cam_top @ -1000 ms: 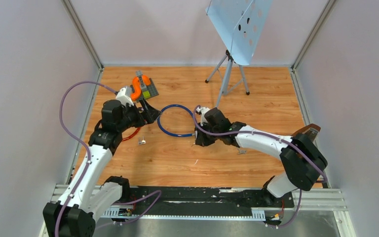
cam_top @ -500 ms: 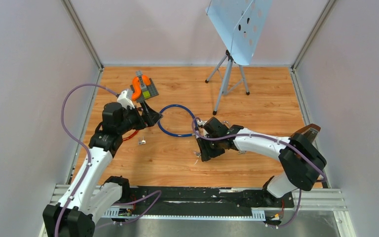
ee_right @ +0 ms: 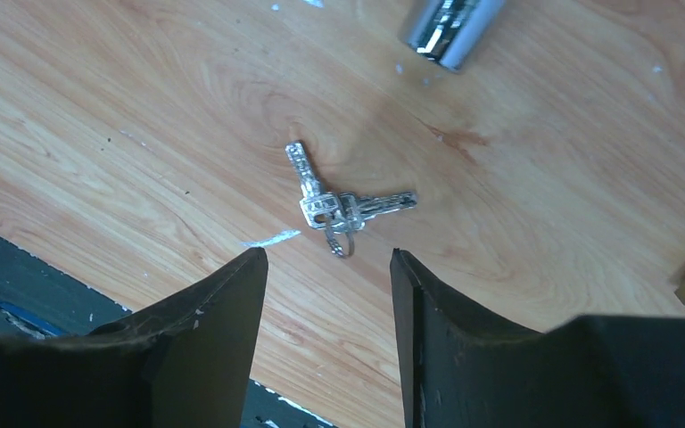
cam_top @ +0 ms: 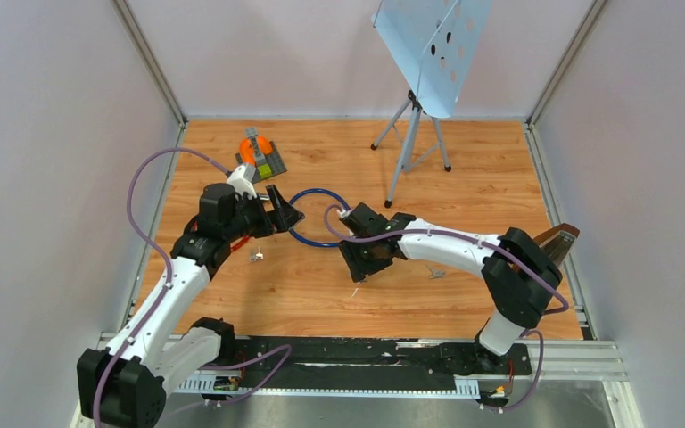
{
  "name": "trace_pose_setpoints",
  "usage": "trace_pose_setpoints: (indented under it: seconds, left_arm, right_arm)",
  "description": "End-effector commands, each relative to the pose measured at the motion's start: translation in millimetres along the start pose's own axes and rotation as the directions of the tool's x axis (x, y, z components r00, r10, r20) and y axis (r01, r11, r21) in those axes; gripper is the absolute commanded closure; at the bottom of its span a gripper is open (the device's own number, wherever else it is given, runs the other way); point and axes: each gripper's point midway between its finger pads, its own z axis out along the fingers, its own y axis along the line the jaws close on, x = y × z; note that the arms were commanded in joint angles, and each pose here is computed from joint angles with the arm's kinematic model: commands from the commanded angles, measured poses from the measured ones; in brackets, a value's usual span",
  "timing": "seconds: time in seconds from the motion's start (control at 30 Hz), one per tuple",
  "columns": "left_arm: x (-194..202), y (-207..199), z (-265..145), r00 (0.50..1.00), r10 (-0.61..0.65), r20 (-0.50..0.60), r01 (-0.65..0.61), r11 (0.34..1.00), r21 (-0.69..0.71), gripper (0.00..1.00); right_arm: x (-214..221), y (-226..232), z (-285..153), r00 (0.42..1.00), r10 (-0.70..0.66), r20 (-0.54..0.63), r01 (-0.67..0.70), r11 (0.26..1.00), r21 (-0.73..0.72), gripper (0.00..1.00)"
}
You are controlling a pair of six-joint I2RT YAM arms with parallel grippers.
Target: Unlock with the key
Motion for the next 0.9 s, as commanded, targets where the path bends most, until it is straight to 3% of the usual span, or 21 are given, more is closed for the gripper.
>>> trace_pose_setpoints:
  seconds: [0.0,0.23,0.67,0.87]
  left_arm:
    - [-9,-3,0,0.999,0.042,-0.001,-0.042,0.999,-0.024,0.00]
    - [-16,6,-3,0.999,0.034,0.030,-0.031,0.995,-0.091,0.00]
    - [-14,17,-3,0.999,0.047,0.018,-0.044,0.988,-0.145,0.00]
    - [-14,17,-3,0.999,0.037,0.024,-0.033,0.989,-0.146,0.00]
  right_arm:
    - [-18,9,2,0.993,-0.108,0.039,0.107,0.994,0.030,0.48]
    - [-12,5,18,0.980,-0.197,-0.015,0.198,0.977,0.081,0.55]
    - [7,-3,45,0.963,-0.251,-0.100,0.264,0.952,0.154,0.57]
    - [7,-11,49,0.959,-0.265,-0.101,0.281,0.938,0.203,0.71]
